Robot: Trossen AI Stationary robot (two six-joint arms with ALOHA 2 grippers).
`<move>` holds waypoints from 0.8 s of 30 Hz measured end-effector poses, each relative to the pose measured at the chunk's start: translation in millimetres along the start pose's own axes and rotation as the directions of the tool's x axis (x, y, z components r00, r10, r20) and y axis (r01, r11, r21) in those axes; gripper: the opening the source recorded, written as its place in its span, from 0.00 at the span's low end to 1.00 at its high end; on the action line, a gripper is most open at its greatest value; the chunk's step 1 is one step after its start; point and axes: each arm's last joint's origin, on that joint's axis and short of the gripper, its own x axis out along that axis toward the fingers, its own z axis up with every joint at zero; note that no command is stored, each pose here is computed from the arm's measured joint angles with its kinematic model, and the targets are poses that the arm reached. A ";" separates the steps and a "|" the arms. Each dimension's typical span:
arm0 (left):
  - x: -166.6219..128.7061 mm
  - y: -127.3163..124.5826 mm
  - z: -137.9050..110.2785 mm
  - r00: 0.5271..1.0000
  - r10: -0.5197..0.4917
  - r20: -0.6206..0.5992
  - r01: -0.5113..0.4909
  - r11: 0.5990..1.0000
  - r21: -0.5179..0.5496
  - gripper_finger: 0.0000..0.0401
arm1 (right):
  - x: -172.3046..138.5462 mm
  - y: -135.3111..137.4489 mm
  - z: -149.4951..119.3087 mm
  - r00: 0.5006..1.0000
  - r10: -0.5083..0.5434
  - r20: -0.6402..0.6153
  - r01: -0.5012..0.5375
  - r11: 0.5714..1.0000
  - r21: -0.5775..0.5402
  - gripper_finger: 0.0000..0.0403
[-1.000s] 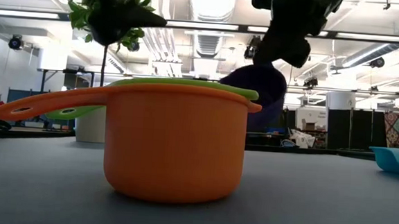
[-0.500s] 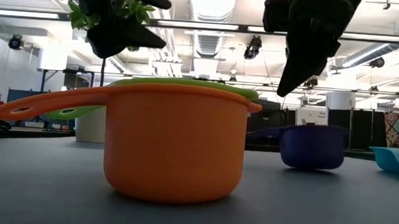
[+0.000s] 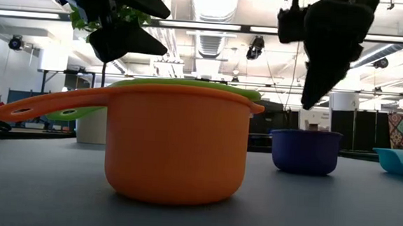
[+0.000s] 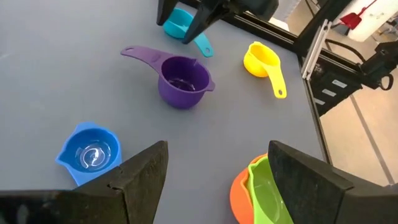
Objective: Nest measuring cups in basket
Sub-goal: Stack the purple measuring cup on top of the green measuring cup
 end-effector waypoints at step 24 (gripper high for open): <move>-0.2 -0.2 0.0 1.000 0.000 0.001 0.000 1.000 0.014 0.65 | 38.0 -11.4 -28.0 0.995 0.094 -0.037 -0.084 0.973 0.215 0.44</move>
